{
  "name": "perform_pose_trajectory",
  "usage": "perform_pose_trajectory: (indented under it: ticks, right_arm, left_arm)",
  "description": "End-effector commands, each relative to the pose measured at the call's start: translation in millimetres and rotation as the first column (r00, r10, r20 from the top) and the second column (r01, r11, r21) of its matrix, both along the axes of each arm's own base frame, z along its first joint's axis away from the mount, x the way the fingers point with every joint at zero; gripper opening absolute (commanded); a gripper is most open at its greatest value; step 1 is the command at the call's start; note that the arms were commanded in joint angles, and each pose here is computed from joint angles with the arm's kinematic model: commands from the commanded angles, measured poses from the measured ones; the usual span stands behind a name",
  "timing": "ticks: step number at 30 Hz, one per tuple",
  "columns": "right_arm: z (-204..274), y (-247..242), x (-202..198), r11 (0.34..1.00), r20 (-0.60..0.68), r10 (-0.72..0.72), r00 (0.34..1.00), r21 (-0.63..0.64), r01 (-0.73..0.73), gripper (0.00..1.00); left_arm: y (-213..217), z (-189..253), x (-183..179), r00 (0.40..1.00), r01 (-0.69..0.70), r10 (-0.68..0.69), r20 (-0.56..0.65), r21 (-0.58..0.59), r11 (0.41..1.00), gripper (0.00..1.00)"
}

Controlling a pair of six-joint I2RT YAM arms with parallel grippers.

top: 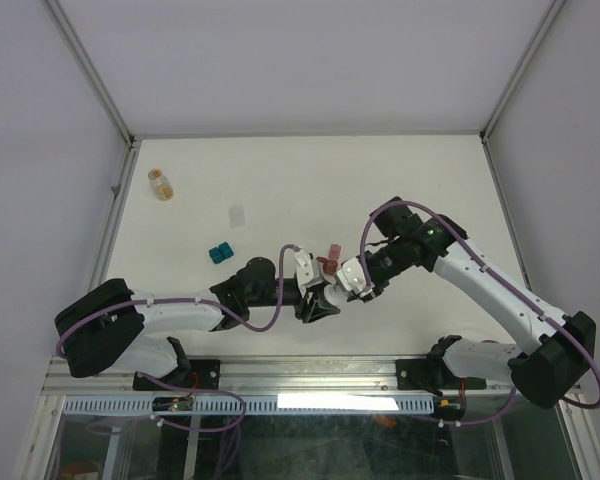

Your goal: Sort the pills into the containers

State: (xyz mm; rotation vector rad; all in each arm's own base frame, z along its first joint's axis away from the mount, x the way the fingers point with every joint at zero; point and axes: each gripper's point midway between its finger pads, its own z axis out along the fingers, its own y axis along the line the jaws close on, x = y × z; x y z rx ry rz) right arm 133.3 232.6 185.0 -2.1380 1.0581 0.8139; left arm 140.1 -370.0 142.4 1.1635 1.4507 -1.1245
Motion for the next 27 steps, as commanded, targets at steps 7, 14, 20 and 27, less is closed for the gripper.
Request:
perform_pose_trajectory:
  ticks: [7, 14, 20, 27]
  right_arm:
    - [20, -6, 22, 0.993, 0.226, 0.103, 0.969, 0.03, -0.113, 0.0]
    - [8, -51, 124, 0.79, 0.011, -0.611, 0.791, 0.057, 0.61, 0.01]
    - [-68, -127, 189, 0.463, -0.17, -0.882, 0.438, -0.152, 0.873, 0.12]
    - [-129, -165, 222, 0.293, -0.139, -0.955, 0.261, -0.336, 0.895, 0.19]
  left_arm:
    - [-1, 8, 3, 1.0, 0.021, -0.021, -0.006, -0.028, 0.999, 0.0]
    - [8, 7, 5, 1.0, -0.007, 0.007, -0.005, -0.036, 0.999, 0.0]
    - [10, 12, 3, 1.0, 0.015, -0.016, -0.015, -0.055, 0.998, 0.0]
    - [15, 12, 6, 1.0, -0.007, 0.006, -0.016, -0.058, 0.998, 0.0]
